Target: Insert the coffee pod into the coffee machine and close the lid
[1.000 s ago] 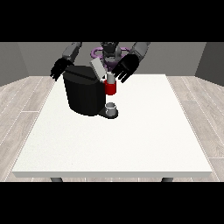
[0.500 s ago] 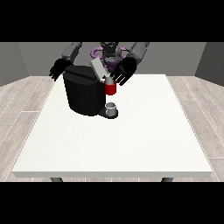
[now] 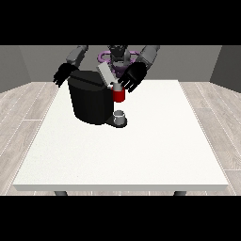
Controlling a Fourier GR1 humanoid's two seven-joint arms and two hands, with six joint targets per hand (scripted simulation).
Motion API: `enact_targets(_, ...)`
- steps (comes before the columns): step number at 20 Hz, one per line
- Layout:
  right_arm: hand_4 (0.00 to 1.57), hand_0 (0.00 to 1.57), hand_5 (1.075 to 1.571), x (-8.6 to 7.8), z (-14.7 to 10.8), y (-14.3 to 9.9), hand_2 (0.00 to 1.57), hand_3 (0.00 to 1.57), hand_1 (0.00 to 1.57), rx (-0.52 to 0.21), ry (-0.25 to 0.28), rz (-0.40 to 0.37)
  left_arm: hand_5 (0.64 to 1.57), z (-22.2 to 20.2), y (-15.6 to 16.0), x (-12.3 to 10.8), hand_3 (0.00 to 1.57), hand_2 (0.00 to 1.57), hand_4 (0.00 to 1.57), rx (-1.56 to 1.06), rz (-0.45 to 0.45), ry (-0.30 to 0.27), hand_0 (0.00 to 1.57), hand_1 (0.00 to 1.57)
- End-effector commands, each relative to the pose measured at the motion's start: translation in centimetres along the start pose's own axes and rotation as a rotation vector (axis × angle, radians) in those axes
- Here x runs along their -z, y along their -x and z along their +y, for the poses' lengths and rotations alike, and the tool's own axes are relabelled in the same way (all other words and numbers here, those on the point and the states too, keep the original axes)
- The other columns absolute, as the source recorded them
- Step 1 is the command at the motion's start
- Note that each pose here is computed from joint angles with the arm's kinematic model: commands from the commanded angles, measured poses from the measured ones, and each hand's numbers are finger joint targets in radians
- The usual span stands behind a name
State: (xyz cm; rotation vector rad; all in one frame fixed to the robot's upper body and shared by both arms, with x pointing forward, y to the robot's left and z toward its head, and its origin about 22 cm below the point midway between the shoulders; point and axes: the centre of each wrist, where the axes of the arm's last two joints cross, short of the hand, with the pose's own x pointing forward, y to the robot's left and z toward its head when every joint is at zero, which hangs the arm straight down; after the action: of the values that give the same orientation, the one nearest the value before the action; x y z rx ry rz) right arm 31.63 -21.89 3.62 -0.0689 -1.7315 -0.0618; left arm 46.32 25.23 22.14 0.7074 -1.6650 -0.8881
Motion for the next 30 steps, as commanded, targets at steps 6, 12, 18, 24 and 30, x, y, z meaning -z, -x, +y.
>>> enact_targets(6,0.38,0.00,1.571,0.7,-1.2,-0.6,0.00,0.00,0.00,-0.010,0.048,0.042,1.571,-0.4,0.4,-0.1,0.94,1.11,0.39,0.037,-0.013,0.038,1.06,1.06)
enact_targets(12,0.43,0.00,1.571,-0.4,0.3,1.1,0.00,0.00,0.00,0.012,0.063,0.021,1.571,-0.8,-0.1,-0.1,0.95,1.12,0.36,0.078,-0.053,0.040,1.06,1.06)
enact_targets(18,0.46,0.00,1.571,-0.2,1.1,-0.4,0.00,0.00,0.00,0.010,0.013,-0.014,1.571,-0.2,1.6,-0.7,0.00,0.00,0.00,0.147,-0.054,0.084,0.00,0.00)
enact_targets(24,0.42,0.00,1.571,-0.3,1.1,0.5,0.00,0.00,0.00,0.011,0.035,0.007,1.571,0.3,0.3,-0.1,0.00,0.00,0.00,0.160,-0.032,0.099,0.00,0.00)
enact_targets(30,0.34,0.00,1.571,-1.2,-2.0,3.3,0.00,0.00,0.00,-0.014,0.078,0.100,1.571,-0.6,-1.2,0.3,0.00,0.00,0.00,0.141,-0.018,0.138,0.00,0.00)
